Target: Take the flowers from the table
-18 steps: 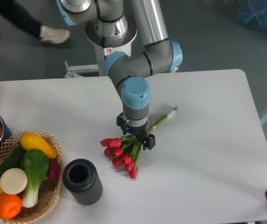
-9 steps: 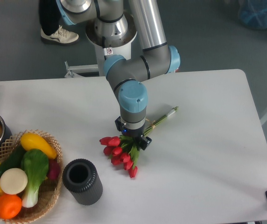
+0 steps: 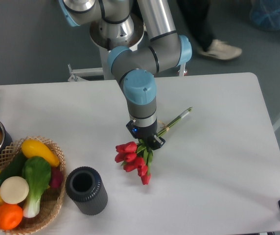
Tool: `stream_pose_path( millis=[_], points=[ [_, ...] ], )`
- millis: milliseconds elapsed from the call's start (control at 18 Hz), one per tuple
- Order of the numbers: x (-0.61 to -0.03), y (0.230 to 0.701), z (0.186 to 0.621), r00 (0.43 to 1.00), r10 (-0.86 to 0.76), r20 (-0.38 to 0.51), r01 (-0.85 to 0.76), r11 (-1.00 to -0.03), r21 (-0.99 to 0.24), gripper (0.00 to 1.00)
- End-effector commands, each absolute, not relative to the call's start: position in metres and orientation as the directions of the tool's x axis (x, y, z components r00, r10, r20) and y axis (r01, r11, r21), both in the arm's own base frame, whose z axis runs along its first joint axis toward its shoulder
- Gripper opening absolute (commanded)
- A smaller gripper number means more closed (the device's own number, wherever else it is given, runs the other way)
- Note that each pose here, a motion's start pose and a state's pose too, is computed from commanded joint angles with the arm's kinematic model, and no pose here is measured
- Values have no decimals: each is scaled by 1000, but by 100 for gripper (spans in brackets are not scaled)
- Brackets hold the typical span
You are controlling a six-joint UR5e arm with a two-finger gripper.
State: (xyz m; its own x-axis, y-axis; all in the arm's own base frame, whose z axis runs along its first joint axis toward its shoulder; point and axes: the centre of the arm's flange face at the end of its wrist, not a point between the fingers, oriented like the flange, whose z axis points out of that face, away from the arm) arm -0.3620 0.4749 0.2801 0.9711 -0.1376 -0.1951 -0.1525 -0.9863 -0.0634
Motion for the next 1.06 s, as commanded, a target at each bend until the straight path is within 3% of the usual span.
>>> stream_pose_path(
  millis=[500,1056],
  points=[
    [-386,490,323,970,-133,-205,-150,-986,-73,0],
    [-419,491,357,974,-170,-147,-175,-984,-23,0]
  ],
)
